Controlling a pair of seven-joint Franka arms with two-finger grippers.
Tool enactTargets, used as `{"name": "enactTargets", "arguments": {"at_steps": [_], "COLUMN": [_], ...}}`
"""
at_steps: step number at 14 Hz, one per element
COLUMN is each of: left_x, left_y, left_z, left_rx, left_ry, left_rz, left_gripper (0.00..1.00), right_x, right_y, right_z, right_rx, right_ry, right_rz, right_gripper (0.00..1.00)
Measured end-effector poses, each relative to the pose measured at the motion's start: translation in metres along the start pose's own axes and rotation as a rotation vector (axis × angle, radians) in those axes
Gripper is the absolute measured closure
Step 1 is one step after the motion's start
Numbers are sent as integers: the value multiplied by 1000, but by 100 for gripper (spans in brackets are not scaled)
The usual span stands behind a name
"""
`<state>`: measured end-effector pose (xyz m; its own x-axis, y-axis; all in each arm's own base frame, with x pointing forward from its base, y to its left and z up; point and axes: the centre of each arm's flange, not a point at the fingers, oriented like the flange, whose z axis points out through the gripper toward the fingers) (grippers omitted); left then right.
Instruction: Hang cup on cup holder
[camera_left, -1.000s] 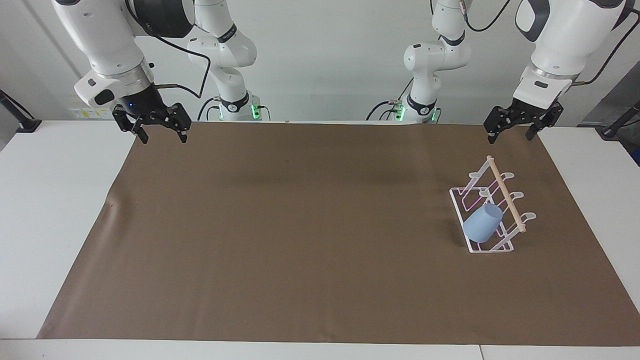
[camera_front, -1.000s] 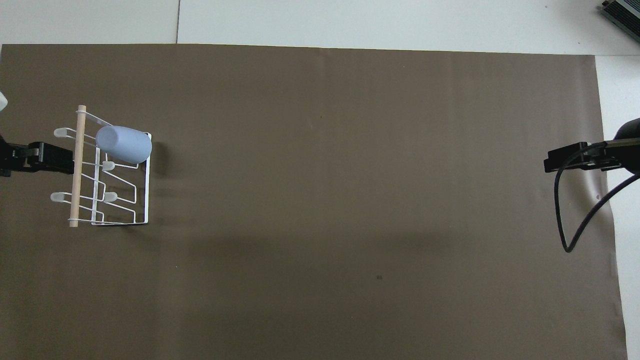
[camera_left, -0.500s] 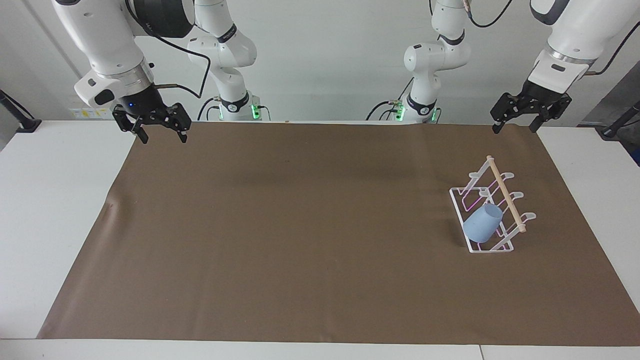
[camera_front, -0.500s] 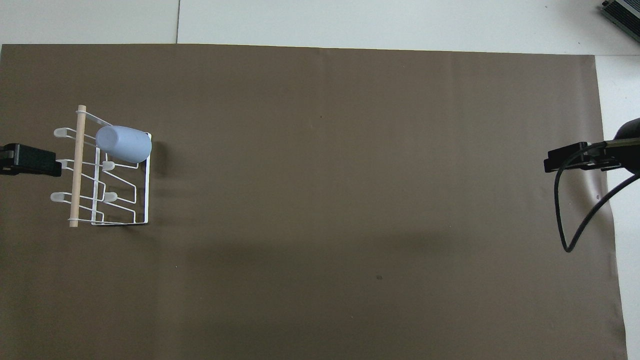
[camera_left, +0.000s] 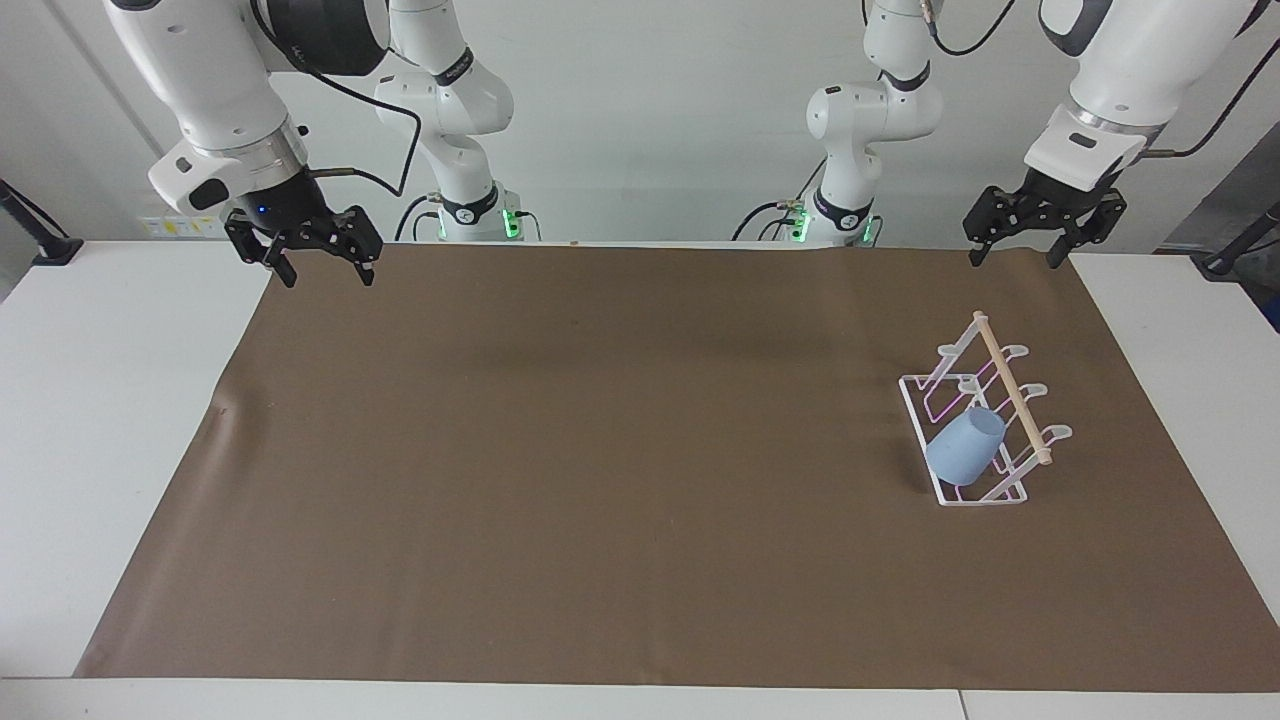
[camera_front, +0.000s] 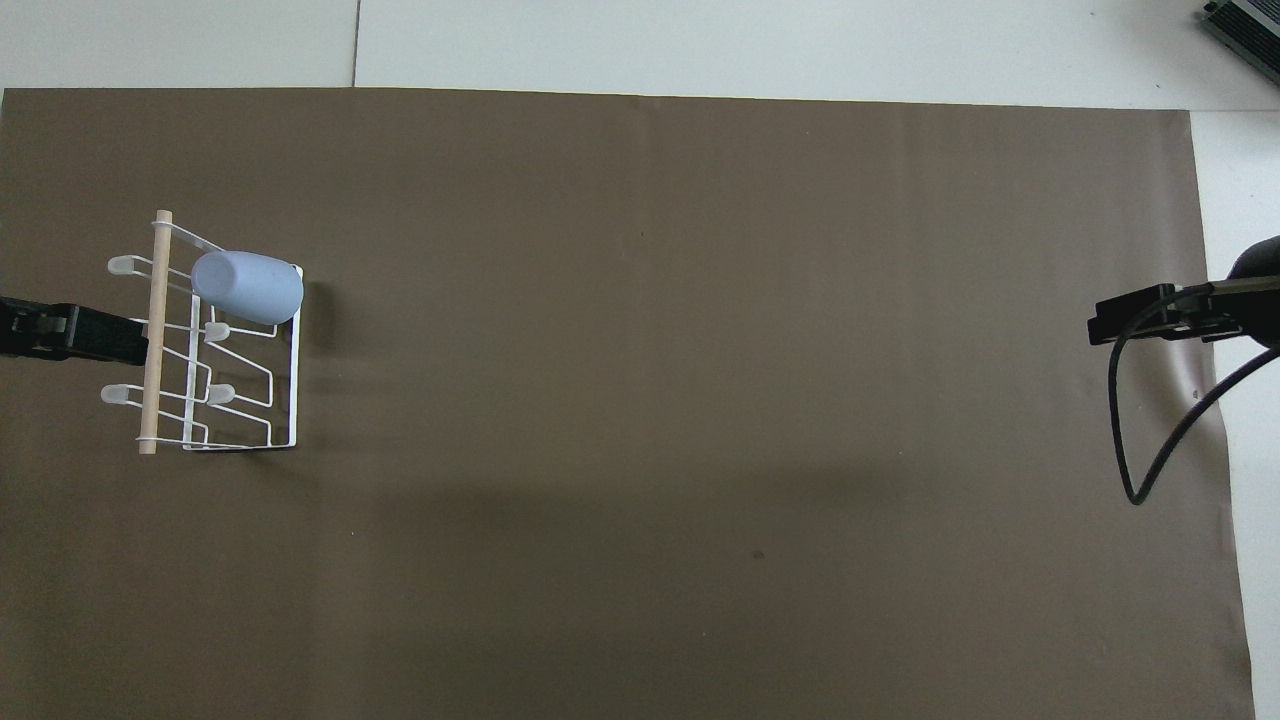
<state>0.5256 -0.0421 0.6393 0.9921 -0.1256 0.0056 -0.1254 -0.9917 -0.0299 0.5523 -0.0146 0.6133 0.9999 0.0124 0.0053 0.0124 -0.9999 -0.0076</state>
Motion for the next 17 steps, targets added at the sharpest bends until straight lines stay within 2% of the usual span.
{"name": "enactTargets", "arguments": {"at_steps": [6, 9, 12, 17], "left_x": [-1, 0, 0, 2], "left_y": [-7, -6, -3, -5], "left_z": [4, 4, 4, 2], "left_rx": [-4, -16, -57, -62], "left_ry": [-9, -6, 0, 16], "left_rz": [-6, -6, -14, -19], "left_gripper": [0, 0, 0, 0], "right_x": [0, 0, 0, 0], "right_y": [0, 0, 0, 0], "right_z": [0, 0, 0, 0], "right_rx": [0, 0, 0, 0], "right_ry": [0, 0, 0, 0], "right_rz": [0, 0, 0, 0], "right_gripper": [0, 0, 0, 0]}}
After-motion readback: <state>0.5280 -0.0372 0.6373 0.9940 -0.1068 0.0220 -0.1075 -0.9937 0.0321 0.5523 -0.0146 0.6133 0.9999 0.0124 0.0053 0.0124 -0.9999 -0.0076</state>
